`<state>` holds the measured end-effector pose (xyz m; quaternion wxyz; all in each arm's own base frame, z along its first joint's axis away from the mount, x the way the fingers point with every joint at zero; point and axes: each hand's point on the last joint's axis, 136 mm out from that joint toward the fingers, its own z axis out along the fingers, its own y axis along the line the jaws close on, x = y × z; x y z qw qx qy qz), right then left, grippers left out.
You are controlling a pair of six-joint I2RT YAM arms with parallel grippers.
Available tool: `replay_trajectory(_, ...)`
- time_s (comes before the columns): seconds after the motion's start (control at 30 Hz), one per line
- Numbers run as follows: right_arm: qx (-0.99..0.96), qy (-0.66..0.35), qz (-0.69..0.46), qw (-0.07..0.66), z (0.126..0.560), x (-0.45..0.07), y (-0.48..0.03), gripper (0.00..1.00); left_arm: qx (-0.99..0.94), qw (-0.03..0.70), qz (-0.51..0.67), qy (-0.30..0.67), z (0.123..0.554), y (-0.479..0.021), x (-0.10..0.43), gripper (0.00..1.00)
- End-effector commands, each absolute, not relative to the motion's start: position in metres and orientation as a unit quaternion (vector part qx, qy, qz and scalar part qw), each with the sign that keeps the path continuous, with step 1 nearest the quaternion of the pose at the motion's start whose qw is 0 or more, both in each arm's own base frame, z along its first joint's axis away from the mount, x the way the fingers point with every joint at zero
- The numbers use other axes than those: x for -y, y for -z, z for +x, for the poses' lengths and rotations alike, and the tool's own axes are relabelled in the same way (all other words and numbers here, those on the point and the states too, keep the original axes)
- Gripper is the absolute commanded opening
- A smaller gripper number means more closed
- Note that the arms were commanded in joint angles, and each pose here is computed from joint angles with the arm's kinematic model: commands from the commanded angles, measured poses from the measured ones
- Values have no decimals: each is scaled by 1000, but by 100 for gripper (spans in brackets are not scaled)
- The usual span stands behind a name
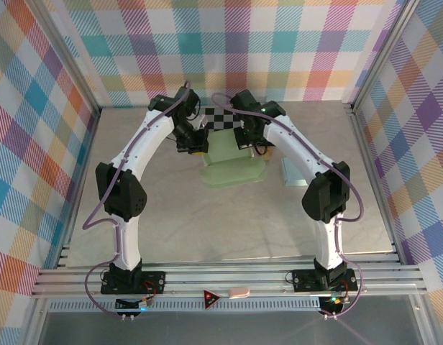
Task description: Fold the paper box
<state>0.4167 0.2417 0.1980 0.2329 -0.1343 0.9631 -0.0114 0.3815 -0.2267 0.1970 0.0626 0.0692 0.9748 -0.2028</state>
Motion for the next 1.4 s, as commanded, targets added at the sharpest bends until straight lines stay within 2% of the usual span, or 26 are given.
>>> replay_trajectory(0.0,-961,83,-119,236,416,-232,-198,0,-968,68,85,225,375,-212,242,0)
replay_trajectory(0.2,-959,109,-108,236,414,-228,-197,0,-969,71,83,224,375,-213,243,0)
replay_trajectory(0.37,-962,77,-112,236,410,-237,-199,1,-968,73,81,225,376,-214,243,0)
replay_trajectory(0.63,-962,-38,-124,242,406,-257,-232,38,-971,66,76,218,373,-210,240,0)
replay_trajectory(0.77,-961,-114,-123,221,402,-263,-247,48,-971,63,75,216,372,-208,240,0)
replay_trajectory(1.13,-938,-247,-117,212,401,-249,-286,53,-972,62,72,215,373,-206,240,0)
replay_trajectory(1.37,-884,-396,-148,198,387,-246,-314,54,-972,59,71,215,372,-205,240,0)
